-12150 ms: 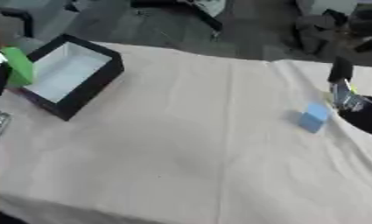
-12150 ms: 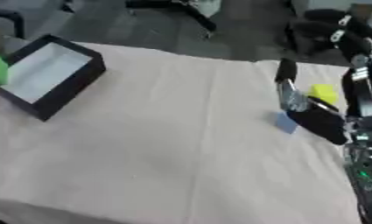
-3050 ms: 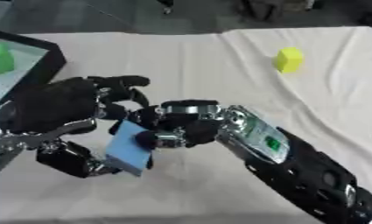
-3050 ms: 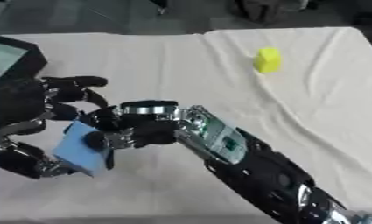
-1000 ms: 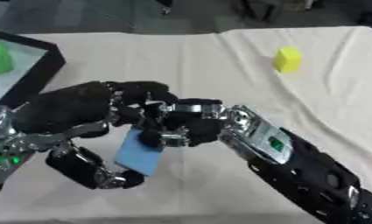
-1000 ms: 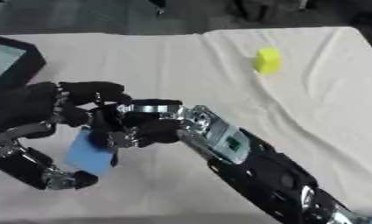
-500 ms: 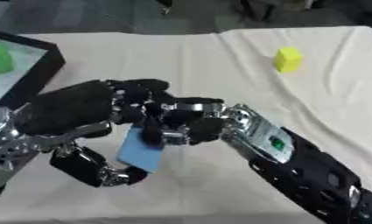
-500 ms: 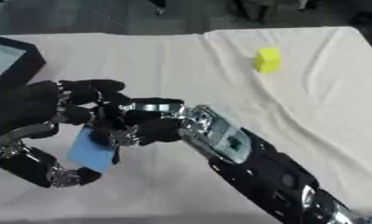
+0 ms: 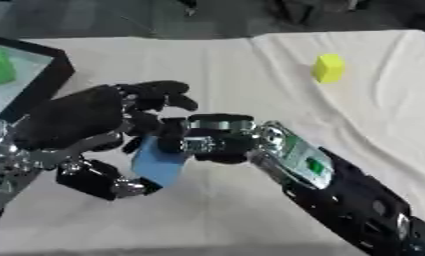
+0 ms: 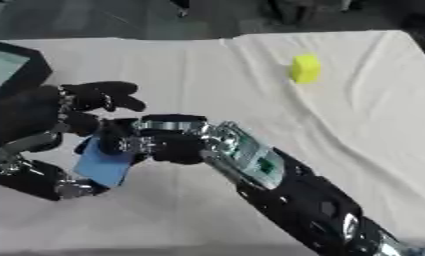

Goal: Pick up the objects with one hand, pass them to the other hand, and then place them into the box on the other side of the table.

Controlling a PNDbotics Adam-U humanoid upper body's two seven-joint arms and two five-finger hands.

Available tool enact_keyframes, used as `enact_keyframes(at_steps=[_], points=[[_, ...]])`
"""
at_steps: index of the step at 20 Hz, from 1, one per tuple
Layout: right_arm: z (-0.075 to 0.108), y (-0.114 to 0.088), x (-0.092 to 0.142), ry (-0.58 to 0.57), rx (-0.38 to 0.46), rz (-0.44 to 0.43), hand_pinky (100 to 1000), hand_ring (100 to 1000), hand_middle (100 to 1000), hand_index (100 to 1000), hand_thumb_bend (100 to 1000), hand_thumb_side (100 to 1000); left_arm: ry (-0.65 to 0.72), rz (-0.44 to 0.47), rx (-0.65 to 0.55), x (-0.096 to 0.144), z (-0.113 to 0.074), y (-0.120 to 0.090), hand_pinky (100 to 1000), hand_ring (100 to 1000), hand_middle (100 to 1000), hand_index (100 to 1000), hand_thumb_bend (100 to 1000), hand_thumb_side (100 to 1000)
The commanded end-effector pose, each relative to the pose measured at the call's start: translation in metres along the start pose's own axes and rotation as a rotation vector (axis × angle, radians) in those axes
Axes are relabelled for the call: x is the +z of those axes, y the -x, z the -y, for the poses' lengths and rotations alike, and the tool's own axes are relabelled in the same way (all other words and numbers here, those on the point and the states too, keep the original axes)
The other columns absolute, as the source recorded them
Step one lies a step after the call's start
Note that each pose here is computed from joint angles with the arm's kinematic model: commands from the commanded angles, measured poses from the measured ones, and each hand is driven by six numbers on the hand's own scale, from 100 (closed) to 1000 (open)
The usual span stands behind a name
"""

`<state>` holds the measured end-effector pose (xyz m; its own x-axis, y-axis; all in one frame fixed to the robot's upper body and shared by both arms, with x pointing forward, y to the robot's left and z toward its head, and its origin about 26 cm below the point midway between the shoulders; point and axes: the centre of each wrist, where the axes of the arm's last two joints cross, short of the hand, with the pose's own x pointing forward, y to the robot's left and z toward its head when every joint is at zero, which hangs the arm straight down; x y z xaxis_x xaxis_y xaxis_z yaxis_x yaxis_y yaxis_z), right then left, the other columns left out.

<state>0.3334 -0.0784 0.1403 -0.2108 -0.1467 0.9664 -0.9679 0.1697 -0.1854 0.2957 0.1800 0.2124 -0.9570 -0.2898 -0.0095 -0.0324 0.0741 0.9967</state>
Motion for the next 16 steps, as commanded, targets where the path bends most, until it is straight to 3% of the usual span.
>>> enact_keyframes(at_steps=[1, 7, 16], points=[[0.01, 0.006, 0.009, 0.065, -0.087, 0.055, 685, 938, 945, 1000, 100, 773, 0.003, -0.011, -0.054, 0.012, -0.008, 0.001, 739, 1000, 867, 438, 196, 100], [0.012, 0.023, 0.022, 0.14, -0.236, 0.132, 709, 943, 946, 1000, 114, 801, 0.024, -0.074, -0.076, 0.029, -0.004, 0.006, 743, 1000, 865, 434, 213, 100], [0.013, 0.036, 0.039, 0.215, -0.288, 0.172, 713, 938, 926, 1000, 169, 817, 0.02, -0.159, -0.097, 0.049, -0.002, 0.011, 749, 1000, 857, 436, 243, 100]])
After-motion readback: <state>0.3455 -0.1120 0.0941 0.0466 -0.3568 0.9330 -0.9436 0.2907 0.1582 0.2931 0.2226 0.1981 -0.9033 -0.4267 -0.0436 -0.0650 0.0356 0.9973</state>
